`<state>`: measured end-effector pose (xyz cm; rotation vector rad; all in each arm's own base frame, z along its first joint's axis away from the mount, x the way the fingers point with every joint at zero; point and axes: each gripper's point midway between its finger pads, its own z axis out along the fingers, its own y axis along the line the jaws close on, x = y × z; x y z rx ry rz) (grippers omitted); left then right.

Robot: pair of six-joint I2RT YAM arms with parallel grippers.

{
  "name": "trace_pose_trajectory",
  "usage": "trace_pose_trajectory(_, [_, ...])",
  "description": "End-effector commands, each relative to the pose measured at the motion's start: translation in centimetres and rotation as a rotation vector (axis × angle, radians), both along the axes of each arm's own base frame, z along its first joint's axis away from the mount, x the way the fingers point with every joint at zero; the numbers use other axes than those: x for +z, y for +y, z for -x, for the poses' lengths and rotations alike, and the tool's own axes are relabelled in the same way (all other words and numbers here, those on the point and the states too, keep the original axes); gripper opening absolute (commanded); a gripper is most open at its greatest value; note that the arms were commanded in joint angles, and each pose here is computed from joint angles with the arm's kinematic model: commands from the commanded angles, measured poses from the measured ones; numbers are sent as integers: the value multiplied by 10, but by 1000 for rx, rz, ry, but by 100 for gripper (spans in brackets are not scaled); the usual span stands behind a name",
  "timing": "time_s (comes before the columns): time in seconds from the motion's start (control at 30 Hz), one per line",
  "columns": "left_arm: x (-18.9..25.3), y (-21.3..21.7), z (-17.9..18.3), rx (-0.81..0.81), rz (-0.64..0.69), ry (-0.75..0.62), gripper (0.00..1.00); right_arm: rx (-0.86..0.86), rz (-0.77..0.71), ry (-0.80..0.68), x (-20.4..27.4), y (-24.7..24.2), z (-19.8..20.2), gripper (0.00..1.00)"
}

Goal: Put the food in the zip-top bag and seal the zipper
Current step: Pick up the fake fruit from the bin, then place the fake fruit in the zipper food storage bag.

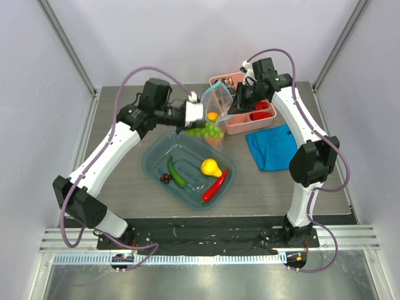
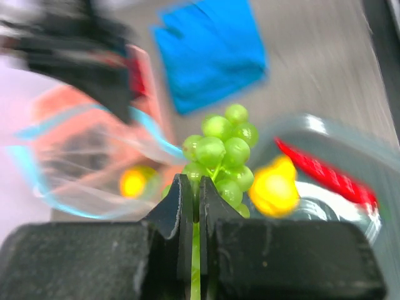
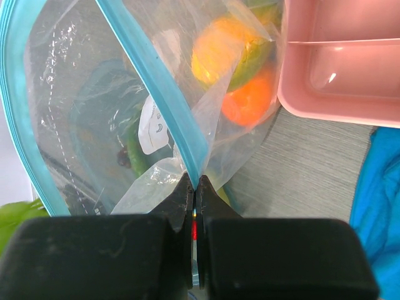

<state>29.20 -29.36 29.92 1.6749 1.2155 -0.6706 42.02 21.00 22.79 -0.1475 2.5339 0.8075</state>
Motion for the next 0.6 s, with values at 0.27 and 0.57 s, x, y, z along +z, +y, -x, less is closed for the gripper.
trace_pose_trajectory(0.27, [114, -54, -129, 536, 630, 147, 0, 23, -63, -129, 49, 8, -2, 1])
trace_pose_trajectory(0.57, [61, -54, -144, 629, 575, 230, 0, 6, -52, -146, 54, 4, -4, 1])
